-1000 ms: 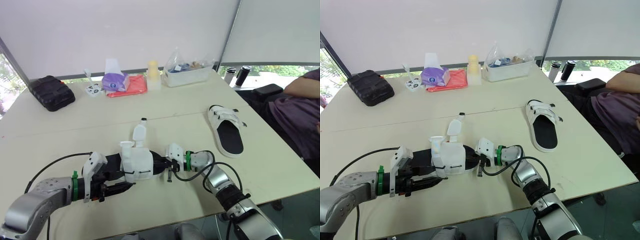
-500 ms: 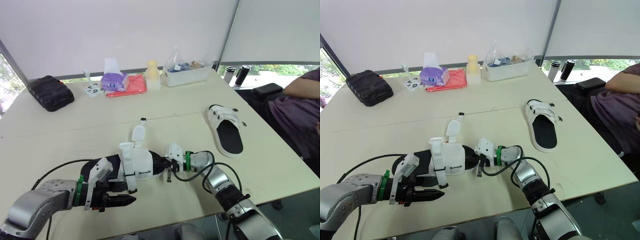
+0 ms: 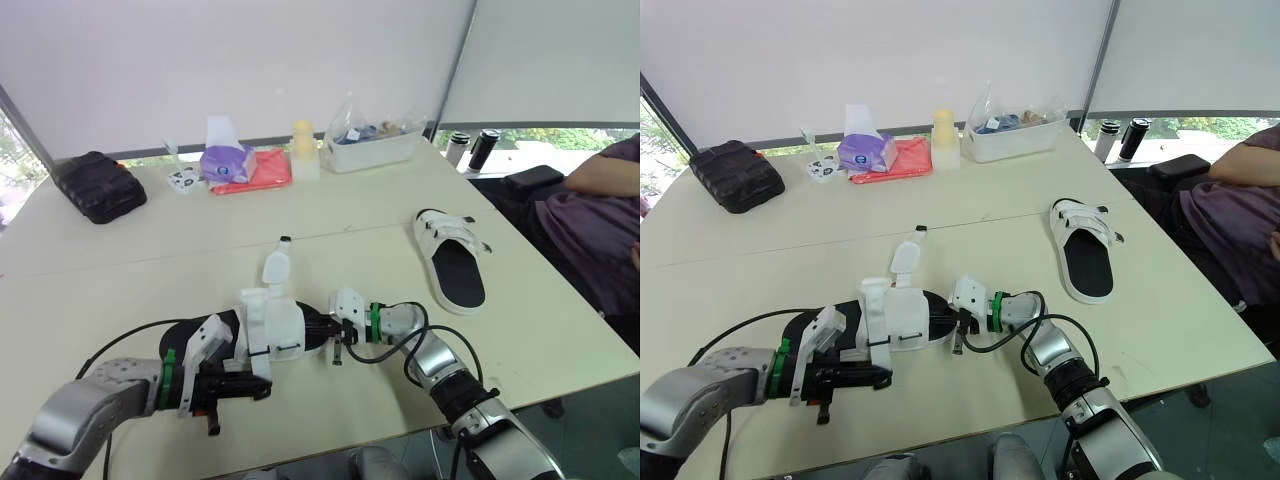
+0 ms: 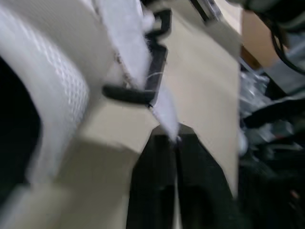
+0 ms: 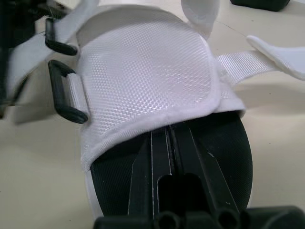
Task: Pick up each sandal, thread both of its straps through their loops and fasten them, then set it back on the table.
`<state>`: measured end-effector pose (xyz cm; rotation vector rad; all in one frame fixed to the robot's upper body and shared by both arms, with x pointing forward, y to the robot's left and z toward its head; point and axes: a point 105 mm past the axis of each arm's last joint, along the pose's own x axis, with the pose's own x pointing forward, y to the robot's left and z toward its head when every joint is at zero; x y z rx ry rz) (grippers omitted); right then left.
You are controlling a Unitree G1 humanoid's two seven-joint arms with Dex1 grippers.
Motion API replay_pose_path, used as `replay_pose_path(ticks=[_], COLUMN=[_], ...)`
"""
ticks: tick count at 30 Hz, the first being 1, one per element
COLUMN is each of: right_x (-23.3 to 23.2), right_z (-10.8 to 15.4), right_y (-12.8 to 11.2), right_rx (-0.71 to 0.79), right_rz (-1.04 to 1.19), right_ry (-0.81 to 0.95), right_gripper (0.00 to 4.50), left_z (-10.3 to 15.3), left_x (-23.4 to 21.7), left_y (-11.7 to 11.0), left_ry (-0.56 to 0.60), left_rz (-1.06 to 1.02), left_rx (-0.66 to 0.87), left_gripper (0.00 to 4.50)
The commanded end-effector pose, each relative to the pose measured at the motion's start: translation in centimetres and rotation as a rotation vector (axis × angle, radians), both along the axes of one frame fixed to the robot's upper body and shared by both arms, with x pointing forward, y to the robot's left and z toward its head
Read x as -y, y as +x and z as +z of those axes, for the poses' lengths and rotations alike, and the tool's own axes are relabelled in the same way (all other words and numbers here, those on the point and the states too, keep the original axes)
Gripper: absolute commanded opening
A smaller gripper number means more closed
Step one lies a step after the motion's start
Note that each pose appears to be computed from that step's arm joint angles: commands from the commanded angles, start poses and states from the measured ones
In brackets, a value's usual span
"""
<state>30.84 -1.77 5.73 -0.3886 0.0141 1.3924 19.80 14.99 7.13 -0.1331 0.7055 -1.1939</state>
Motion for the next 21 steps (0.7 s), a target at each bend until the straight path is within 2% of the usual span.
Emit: replay_pose_path(ticks=[1,5,10,12,15,17,19,21], right_x=[2.0,1.9,2.0,2.0,2.0,2.0,2.0,1.9], right_z=[-5.6,-5.7,-5.7,-5.7,-5.6,-5.7,-5.7,-5.8], right_y=[-1.0,-1.1,-0.9,-0.9,-0.8,-0.8,-0.9,-0.9], right_rx=[-0.166,-0.167,-0.166,-0.165,-0.165,-0.166,-0.167,-0.169], right_rz=[-0.073,-0.07,-0.071,-0.073,-0.075,-0.074,-0.074,-0.074], right_ry=[-0.168,-0.169,-0.173,-0.174,-0.174,-0.174,-0.175,-0.176], right_gripper=[0.0,0.0,0.0,0.0,0.0,0.0,0.0,0.0], left_z=[0.5,-0.4,0.4,1.7,5.7,7.4,8.7,9.3], left_x=[0.5,0.3,0.6,1.4,3.1,3.7,3.5,3.2], left_y=[-1.7,-4.0,-4.6,-3.9,-1.4,-0.2,1.2,2.1], left_ry=[-0.025,0.009,0.004,-0.02,-0.125,-0.207,-0.31,-0.364], left_rz=[-0.063,-0.126,-0.175,-0.179,-0.142,-0.098,-0.021,0.035], left_rx=[-0.03,-0.099,-0.109,-0.085,-0.019,-0.007,-0.009,-0.007], left_gripper=[0.04,0.04,0.04,0.04,0.04,0.04,0.04,0.04])
